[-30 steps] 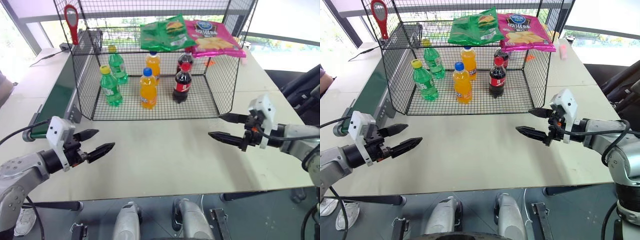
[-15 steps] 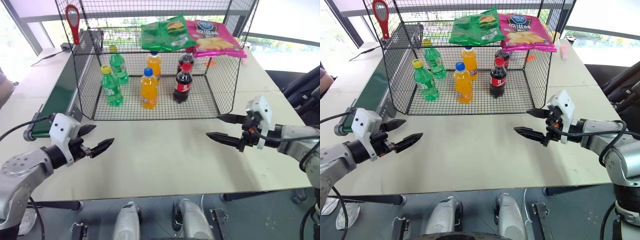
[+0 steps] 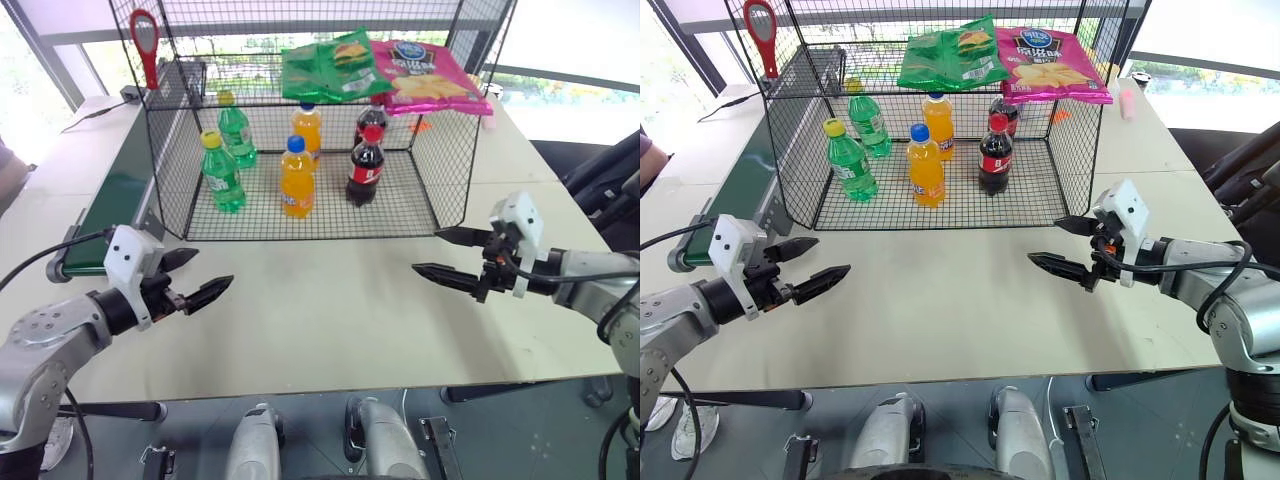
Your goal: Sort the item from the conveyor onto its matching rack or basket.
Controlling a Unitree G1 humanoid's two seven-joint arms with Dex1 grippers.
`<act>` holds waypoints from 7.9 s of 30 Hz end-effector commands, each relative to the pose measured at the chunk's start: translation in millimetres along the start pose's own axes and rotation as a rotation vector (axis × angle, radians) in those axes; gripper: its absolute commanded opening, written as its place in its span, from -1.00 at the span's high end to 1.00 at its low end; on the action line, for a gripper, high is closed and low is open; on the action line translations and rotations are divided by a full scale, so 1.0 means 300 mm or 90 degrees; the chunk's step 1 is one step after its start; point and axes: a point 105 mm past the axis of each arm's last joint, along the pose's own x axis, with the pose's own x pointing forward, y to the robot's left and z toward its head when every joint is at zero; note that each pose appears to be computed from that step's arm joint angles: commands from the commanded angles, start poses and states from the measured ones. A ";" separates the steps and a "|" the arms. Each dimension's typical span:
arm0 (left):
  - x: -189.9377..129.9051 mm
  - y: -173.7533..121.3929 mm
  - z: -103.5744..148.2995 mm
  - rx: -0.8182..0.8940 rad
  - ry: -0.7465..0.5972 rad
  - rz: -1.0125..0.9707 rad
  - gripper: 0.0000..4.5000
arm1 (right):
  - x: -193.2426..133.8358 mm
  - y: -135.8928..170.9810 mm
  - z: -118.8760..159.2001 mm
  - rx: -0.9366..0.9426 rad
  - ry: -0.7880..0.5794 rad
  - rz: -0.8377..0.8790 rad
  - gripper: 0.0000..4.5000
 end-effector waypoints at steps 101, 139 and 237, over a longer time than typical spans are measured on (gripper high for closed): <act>-0.284 0.505 0.043 0.778 0.241 0.382 -1.00 | 0.148 0.187 0.133 -0.085 -0.093 0.096 -1.00; -0.238 0.078 0.586 1.079 -0.232 0.667 0.93 | -0.056 -0.090 0.288 -0.123 -0.135 -0.056 -1.00; 0.566 0.274 0.682 0.742 -0.086 0.430 -0.50 | -0.116 0.002 0.301 -0.120 -0.177 -0.120 -1.00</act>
